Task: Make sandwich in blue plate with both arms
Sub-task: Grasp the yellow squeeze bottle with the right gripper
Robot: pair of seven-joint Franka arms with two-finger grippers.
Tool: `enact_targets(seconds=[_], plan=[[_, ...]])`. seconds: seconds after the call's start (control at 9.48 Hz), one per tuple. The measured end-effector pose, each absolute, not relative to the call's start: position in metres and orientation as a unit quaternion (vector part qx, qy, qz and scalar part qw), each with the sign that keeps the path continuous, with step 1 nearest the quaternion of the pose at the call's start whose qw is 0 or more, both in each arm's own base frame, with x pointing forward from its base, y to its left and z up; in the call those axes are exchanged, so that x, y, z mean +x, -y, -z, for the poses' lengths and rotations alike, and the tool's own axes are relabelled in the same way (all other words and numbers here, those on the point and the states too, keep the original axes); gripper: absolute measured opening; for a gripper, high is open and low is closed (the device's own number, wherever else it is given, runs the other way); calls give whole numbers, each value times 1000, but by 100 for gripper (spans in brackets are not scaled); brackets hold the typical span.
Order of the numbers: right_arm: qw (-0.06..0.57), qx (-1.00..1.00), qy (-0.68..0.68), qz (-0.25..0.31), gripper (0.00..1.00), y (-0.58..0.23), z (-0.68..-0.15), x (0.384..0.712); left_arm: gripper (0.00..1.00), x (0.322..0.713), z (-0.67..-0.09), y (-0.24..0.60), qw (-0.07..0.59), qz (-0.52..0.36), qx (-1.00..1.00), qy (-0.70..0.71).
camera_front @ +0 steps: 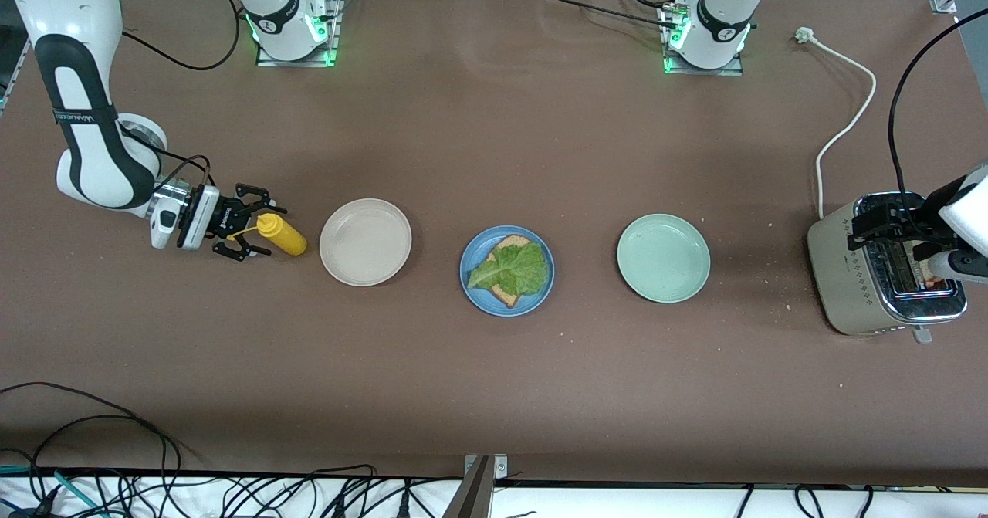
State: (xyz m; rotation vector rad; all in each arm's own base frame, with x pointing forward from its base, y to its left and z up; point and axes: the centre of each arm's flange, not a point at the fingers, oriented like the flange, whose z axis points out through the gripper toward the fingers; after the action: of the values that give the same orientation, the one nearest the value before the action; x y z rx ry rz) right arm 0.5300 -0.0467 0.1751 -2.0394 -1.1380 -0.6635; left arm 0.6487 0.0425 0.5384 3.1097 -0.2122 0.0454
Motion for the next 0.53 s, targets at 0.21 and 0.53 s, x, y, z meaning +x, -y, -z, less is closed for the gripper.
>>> enact_targets(seconds=[0.21, 0.53], plan=[[349, -772, 450, 282, 100, 38, -173, 535, 100, 649, -538, -42, 12, -14, 997, 69], [353, -768, 452, 287, 91, 32, -163, 539, 100, 648, -538, -42, 12, -14, 997, 69]])
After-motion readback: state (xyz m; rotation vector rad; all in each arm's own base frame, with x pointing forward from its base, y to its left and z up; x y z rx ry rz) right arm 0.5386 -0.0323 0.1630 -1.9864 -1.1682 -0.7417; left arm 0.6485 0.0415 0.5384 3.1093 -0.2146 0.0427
